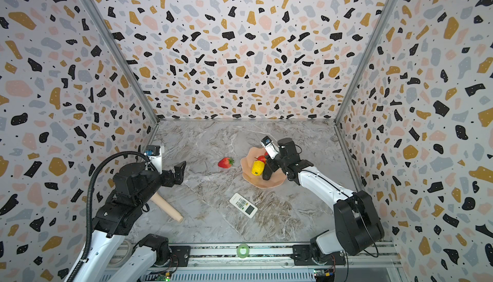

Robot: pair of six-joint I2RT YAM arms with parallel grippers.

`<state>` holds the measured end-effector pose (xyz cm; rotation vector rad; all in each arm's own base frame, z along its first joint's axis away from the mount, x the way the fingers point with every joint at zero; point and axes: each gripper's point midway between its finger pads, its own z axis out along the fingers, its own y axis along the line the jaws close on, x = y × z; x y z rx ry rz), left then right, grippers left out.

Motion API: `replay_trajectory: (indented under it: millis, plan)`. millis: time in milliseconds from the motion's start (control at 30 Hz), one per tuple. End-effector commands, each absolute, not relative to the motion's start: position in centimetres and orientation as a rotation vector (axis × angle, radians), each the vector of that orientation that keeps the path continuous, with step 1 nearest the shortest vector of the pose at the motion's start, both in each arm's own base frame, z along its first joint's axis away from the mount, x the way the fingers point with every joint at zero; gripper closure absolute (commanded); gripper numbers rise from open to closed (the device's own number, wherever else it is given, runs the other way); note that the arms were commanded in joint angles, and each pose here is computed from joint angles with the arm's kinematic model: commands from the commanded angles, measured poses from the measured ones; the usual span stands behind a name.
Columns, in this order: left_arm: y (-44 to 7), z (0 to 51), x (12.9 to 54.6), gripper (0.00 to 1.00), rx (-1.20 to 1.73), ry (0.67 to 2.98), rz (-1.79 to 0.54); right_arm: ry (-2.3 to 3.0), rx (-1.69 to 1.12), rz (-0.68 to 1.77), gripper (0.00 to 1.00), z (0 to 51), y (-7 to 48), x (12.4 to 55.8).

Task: Place and organize the fake fruits in the fruit bowl
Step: 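Carry the second mango into the bowl and release it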

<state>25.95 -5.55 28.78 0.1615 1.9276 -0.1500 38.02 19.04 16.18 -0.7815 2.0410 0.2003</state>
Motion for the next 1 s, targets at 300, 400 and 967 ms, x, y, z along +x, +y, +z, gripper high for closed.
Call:
replay_trajectory:
  millis: [300, 400, 967]
  plan:
    - [-5.8, 30.2, 25.6, 0.0, 0.149, 1.871, -0.181, 2.093, -0.475, 0.233, 0.9, 14.2, 17.5, 41.5]
    - [-5.8, 30.2, 25.7, 0.0, 0.146, 1.872, -0.183, 2.107, -0.461, 0.213, 0.88, 13.4, 17.1, 41.5]
    - [-5.8, 29.8, 25.8, 0.0, 0.15, 1.882, -0.183, 2.185, -0.412, 0.173, 0.77, 9.7, 16.1, 41.2]
